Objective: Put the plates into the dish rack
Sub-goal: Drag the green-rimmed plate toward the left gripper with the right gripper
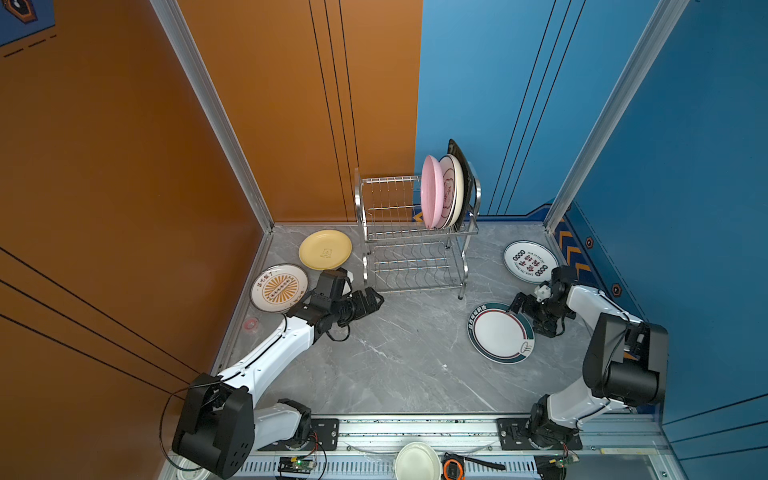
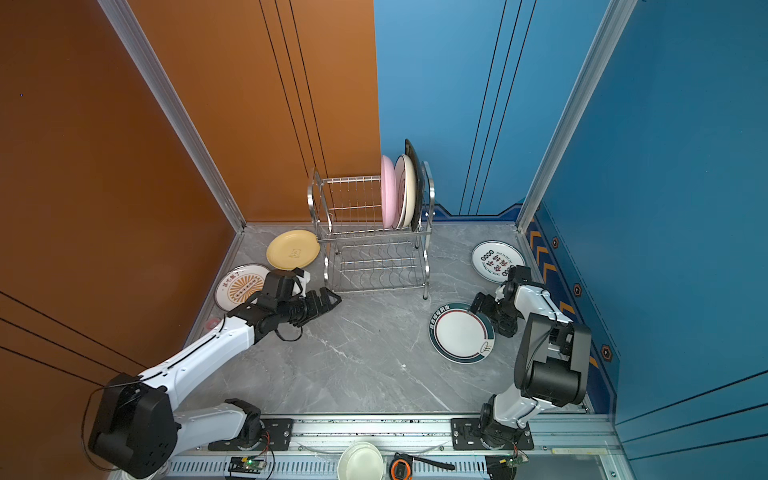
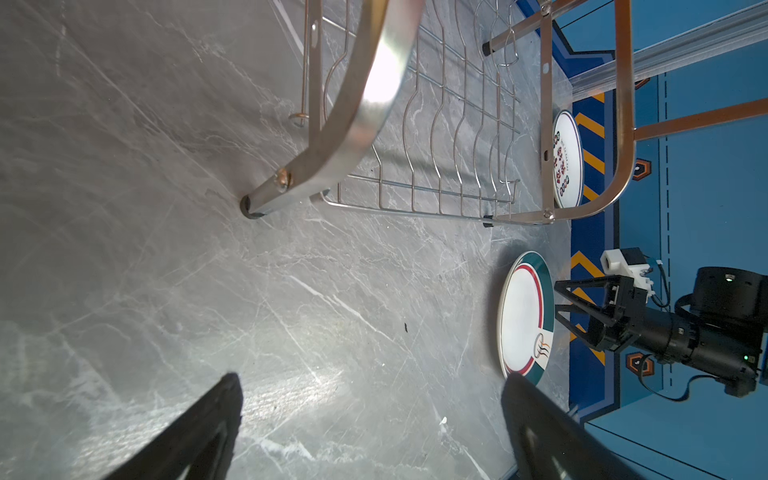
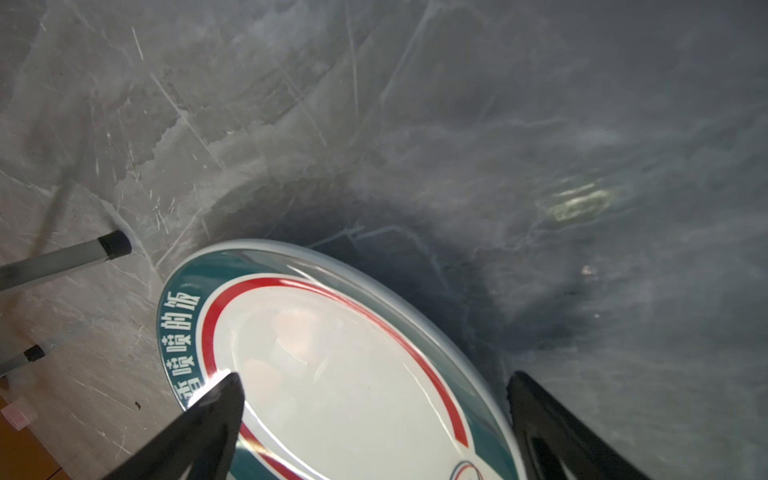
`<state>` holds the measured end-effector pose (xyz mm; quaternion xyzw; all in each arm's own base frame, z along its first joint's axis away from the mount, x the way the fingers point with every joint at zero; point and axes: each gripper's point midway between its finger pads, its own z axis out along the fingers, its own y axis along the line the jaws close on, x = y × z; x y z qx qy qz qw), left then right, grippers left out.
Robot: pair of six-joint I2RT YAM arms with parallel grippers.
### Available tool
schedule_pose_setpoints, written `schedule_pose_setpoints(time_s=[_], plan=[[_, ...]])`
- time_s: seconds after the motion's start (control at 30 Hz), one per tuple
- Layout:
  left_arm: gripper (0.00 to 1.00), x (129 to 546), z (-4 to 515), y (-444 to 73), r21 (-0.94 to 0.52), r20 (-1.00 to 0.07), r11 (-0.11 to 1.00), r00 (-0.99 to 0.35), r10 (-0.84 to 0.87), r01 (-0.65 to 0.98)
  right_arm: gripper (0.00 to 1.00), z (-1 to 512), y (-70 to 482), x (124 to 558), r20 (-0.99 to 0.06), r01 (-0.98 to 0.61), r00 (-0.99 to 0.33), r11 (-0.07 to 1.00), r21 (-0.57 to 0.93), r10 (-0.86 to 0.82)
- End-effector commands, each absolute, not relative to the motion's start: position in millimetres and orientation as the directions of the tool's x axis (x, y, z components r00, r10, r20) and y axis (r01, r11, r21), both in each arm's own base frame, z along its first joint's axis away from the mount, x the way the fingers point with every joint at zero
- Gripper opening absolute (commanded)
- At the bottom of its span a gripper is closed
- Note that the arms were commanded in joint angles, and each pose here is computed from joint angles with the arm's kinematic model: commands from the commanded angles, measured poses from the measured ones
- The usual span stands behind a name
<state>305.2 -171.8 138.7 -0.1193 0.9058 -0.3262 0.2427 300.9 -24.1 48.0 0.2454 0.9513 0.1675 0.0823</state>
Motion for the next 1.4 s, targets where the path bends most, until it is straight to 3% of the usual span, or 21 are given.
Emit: schedule_pose_setpoints(time_s=[0.0, 0.37, 0.77, 1.0, 1.17, 1.37], plan=[[0.98, 302, 135, -175, -0.659, -0.354, 0.751, -0.864, -0.359, -0.043, 0.98, 51, -9, 300, -0.073, 0.401, -0.883, 0.825, 0.397, 0.464], [0.98, 299, 136, -176, -0.662, -0.353, 0.748, -0.865, -0.357, -0.038, 0.98, 52, 44, 298, -0.061, 0.280, -0.941, 0.866, 0.414, 0.333], [0.98, 294, 138, -173, -0.666, -0.360, 0.745, -0.859, -0.365, -0.038, 0.98, 61, 138, 288, -0.065, 0.105, -0.986, 0.884, 0.455, 0.151], [0.98, 289, 138, -171, -0.667, -0.358, 0.744, -0.859, -0.367, -0.040, 0.97, 55, 137, 273, -0.043, 0.091, -0.991, 0.877, 0.471, 0.126], [0.98, 288, 137, -171, -0.664, -0.358, 0.747, -0.860, -0.363, -0.039, 0.90, 50, 127, 262, -0.030, 0.100, -0.991, 0.860, 0.501, 0.133], [0.98, 289, 137, -172, -0.664, -0.354, 0.747, -0.865, -0.357, -0.037, 0.74, 41, 122, 258, -0.039, 0.104, -0.988, 0.837, 0.538, 0.148]])
